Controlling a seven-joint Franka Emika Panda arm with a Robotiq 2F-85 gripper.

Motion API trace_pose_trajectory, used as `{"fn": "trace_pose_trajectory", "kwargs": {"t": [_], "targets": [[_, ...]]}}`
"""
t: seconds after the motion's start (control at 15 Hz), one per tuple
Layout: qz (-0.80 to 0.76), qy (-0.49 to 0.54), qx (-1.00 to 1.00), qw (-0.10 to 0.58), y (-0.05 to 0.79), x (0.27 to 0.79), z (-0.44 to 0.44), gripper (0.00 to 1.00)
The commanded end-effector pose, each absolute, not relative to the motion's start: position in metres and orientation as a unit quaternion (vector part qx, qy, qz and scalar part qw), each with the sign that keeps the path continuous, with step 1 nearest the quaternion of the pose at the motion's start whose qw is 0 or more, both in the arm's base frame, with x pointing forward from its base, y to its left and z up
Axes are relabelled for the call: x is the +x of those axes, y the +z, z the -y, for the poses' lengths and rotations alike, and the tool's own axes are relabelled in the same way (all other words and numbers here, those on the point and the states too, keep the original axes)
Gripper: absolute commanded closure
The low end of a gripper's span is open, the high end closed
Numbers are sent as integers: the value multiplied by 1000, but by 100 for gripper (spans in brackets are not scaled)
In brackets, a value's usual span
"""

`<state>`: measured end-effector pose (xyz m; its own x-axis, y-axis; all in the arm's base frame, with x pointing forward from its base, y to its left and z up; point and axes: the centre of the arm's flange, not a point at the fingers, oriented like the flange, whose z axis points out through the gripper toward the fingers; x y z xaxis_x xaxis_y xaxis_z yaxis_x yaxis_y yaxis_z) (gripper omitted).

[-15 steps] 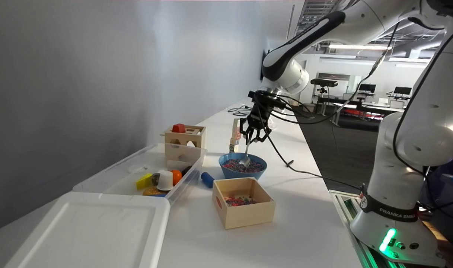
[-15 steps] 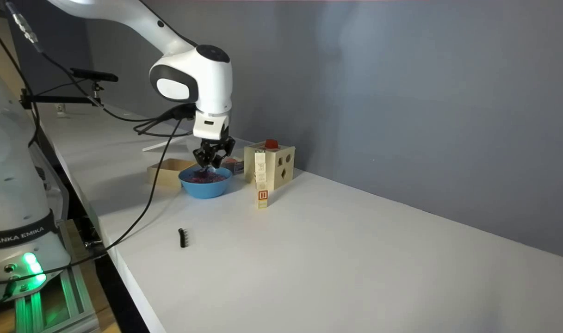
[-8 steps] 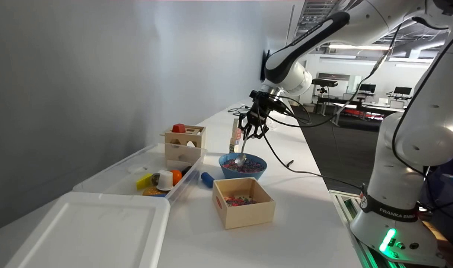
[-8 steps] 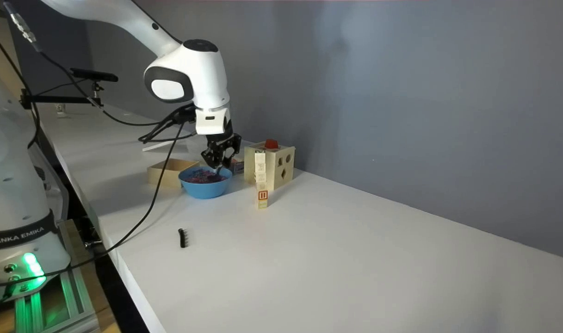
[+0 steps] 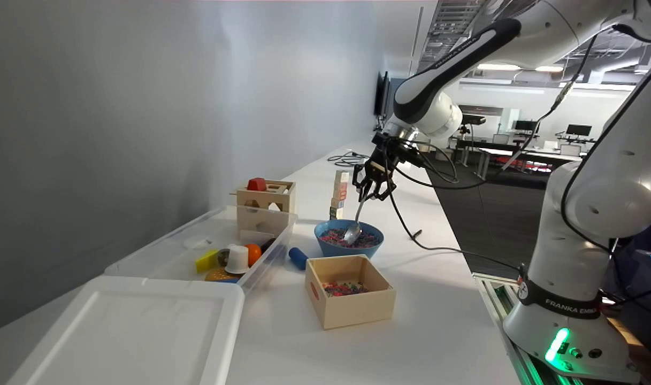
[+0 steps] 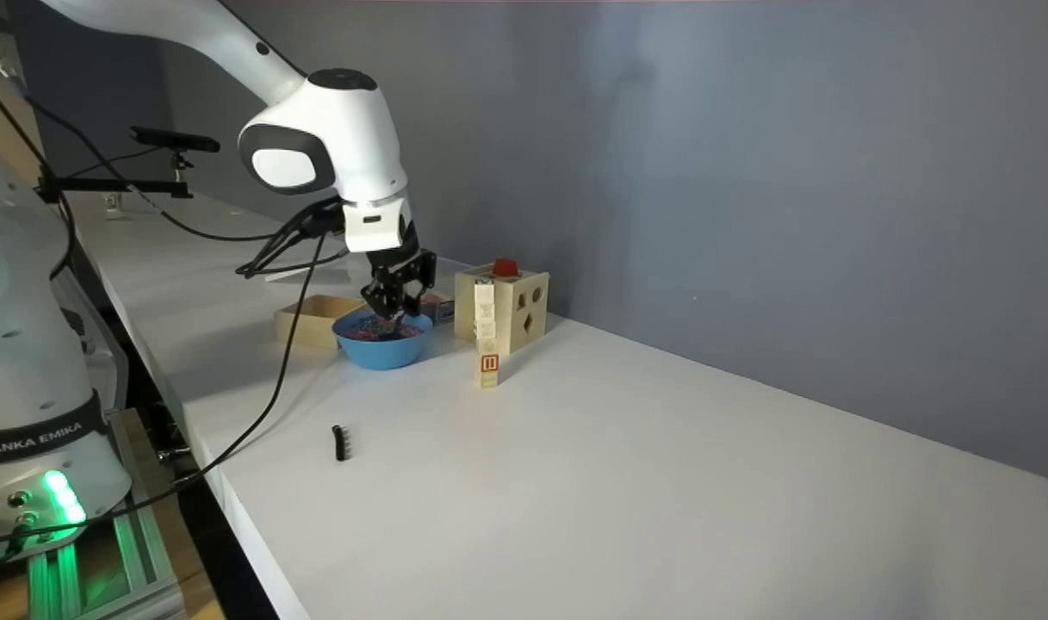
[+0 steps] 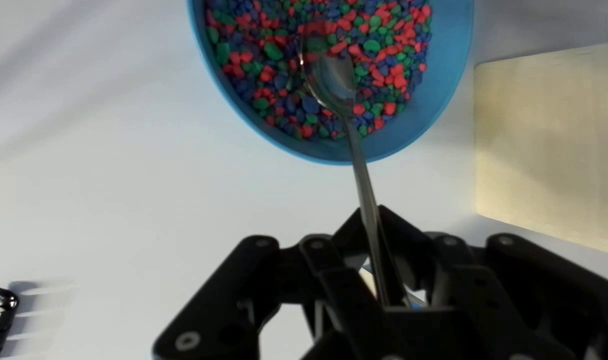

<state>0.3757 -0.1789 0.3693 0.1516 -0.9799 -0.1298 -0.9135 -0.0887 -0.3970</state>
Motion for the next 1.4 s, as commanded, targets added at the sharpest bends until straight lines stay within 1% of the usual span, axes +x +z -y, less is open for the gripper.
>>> {"fn": "trace_pose_trajectory", "kwargs": {"t": [0.0,0.13,0.27,0.47,0.8,1.13,1.27,1.33], "targets": [[-648,-89,-729,202,366,377,178,98],[-646,-92,-728,209,359,377,176,98],[-638,-107,-740,184,356,374,175,98],[-621,-115,-755,178,338,377,168,98],[-606,-119,-757,211,315,381,149,98],[-639,-146,-711,253,313,383,140,98],[-638,-133,-720,239,324,382,141,98],[-637,-132,-721,238,323,382,140,91]]}}
